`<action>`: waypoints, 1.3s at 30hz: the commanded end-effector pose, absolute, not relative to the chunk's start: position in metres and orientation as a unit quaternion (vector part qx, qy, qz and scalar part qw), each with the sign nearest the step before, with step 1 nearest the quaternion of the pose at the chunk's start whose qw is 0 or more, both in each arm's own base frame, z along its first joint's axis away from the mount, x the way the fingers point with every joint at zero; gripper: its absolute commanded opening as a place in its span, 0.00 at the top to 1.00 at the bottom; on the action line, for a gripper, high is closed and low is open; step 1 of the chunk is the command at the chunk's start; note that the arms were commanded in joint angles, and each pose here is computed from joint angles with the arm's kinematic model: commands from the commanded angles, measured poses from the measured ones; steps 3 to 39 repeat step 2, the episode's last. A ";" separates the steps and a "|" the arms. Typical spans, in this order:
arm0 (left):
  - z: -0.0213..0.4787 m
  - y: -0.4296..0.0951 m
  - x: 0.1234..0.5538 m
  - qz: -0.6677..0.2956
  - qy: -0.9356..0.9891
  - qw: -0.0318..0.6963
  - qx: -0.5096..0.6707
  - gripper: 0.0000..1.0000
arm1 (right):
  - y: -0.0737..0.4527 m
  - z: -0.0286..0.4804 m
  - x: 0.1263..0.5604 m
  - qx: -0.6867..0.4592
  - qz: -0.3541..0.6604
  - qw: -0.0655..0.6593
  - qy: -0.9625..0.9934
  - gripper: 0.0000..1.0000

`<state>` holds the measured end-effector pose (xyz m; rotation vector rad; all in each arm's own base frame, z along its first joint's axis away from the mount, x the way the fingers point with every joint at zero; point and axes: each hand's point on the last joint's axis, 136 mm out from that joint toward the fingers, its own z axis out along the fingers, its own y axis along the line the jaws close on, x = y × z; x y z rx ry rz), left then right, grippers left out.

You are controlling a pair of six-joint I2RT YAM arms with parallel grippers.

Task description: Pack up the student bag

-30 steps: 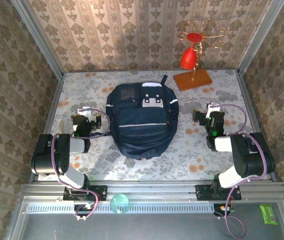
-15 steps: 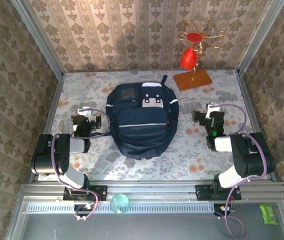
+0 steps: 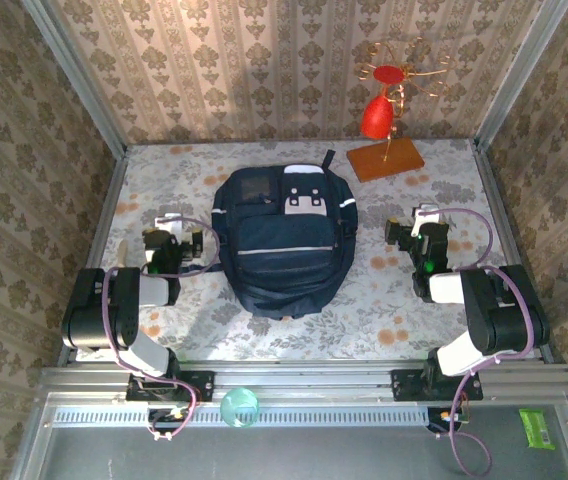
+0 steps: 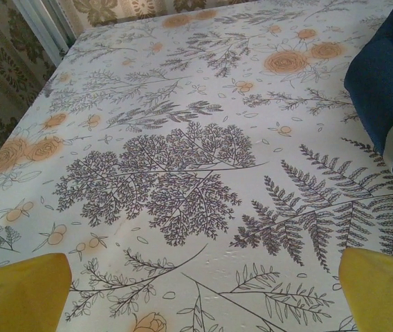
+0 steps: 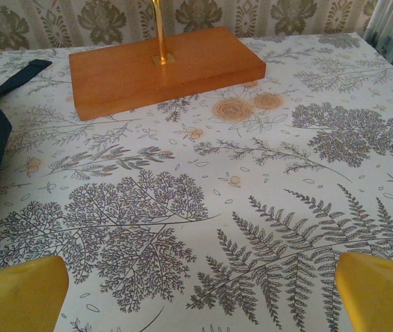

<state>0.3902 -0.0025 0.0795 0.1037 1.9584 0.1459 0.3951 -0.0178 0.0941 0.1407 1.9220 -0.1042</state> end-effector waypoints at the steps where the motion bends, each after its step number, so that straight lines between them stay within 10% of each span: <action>1: 0.096 -0.002 0.399 0.053 0.815 0.576 0.033 0.00 | -0.014 0.099 0.398 0.052 -0.044 0.574 0.816 0.00; 39: 0.096 -0.002 0.399 0.053 0.815 0.577 0.034 0.00 | -0.015 0.098 0.398 0.053 -0.044 0.573 0.816 0.00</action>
